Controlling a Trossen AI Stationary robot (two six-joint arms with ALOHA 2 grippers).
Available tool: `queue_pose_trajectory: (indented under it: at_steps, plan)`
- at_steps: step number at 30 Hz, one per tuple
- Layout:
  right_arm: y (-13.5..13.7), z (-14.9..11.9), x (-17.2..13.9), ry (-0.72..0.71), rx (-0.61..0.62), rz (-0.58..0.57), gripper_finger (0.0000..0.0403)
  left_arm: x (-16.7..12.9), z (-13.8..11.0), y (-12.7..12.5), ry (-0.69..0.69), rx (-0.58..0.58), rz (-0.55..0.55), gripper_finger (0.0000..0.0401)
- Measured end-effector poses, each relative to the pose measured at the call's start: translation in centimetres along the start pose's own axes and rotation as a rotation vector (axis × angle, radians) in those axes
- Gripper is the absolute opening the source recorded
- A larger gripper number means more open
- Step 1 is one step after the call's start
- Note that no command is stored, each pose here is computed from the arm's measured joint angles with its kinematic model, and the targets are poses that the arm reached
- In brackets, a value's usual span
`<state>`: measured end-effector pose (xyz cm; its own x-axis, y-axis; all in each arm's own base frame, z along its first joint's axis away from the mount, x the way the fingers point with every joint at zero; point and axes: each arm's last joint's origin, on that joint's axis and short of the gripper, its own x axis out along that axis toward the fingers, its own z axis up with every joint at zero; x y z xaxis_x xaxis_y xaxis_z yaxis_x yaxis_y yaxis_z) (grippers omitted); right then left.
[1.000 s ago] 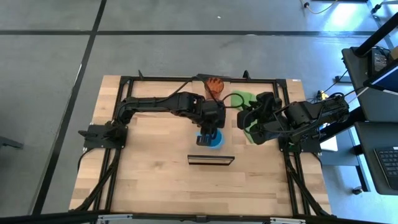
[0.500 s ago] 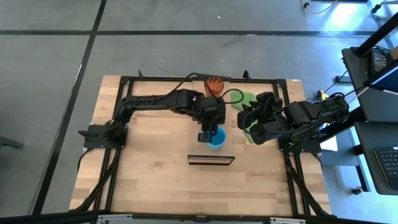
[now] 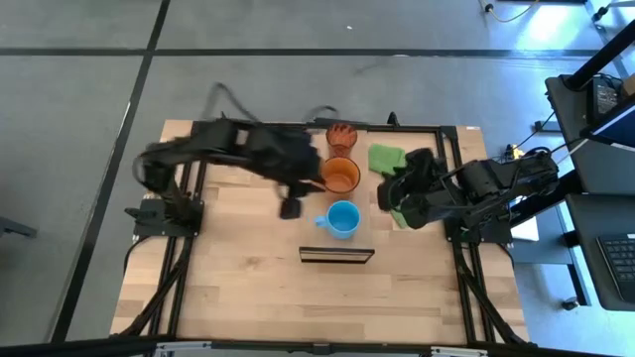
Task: Stack small to large cups/mugs on shelf
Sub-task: Return to Home Position
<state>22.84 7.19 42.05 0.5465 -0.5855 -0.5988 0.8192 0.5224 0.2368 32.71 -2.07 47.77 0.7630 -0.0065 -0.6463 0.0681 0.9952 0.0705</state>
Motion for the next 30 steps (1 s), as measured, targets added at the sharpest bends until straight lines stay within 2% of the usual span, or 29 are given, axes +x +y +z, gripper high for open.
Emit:
queue_pose_trajectory:
  at_steps: [2,5,8,10,13,15,17,20,23,25,27,30]
  plan:
    - [1.2,-0.2,-0.6,0.004,-0.068,0.105,0.0165,-3.2,-0.1,-0.7,-0.068,-0.006,-0.016,0.0076]
    - [2.1,-0.4,-0.6,0.035,-0.279,0.203,0.0165,-7.4,-0.6,-1.3,-0.153,-0.084,-0.037,0.0076]
    - [3.0,-0.7,-0.5,0.155,-0.305,0.335,0.0165,-10.9,-1.6,-1.7,-0.198,-0.202,-0.065,0.0076]
    - [4.0,-0.3,-0.9,0.114,-0.335,0.443,0.0165,-12.8,-2.1,-2.3,-0.236,-0.213,-0.067,0.0076]
    - [5.7,0.6,-1.8,-0.012,-0.492,0.666,0.0165,-14.4,-2.5,-3.6,-0.296,-0.146,-0.031,0.0076]
    - [6.4,1.2,-2.2,-0.075,-0.55,0.779,0.0165,-14.0,-2.8,-4.6,-0.31,-0.115,-0.008,0.0076]
    - [6.7,1.2,-1.9,-0.088,-0.548,0.834,0.0165,-12.2,-2.9,-5.7,-0.33,-0.091,0.017,0.0076]
    - [6.7,-1.1,0.3,-0.013,-0.543,0.815,0.0165,-8.2,-4.3,-7.4,-0.363,-0.055,-0.008,0.0076]
    - [6.6,-3.6,2.3,-0.036,-0.481,0.857,0.0165,-5.5,-6.8,-7.5,-0.494,-0.1,-0.092,0.0076]
    - [5.4,-4.1,2.3,-0.102,-0.418,0.961,0.0165,-5.2,-8.8,-6.8,-0.625,-0.141,-0.162,0.0076]
    - [3.0,-4.0,1.8,-0.151,-0.377,1.015,0.0165,-5.8,-11.1,-5.6,-0.726,-0.162,-0.199,0.0076]
    - [-1.7,-3.2,0.7,-0.218,-0.327,1.041,0.0165,-7.6,-14.9,-3.6,-0.797,-0.173,-0.15,0.0076]
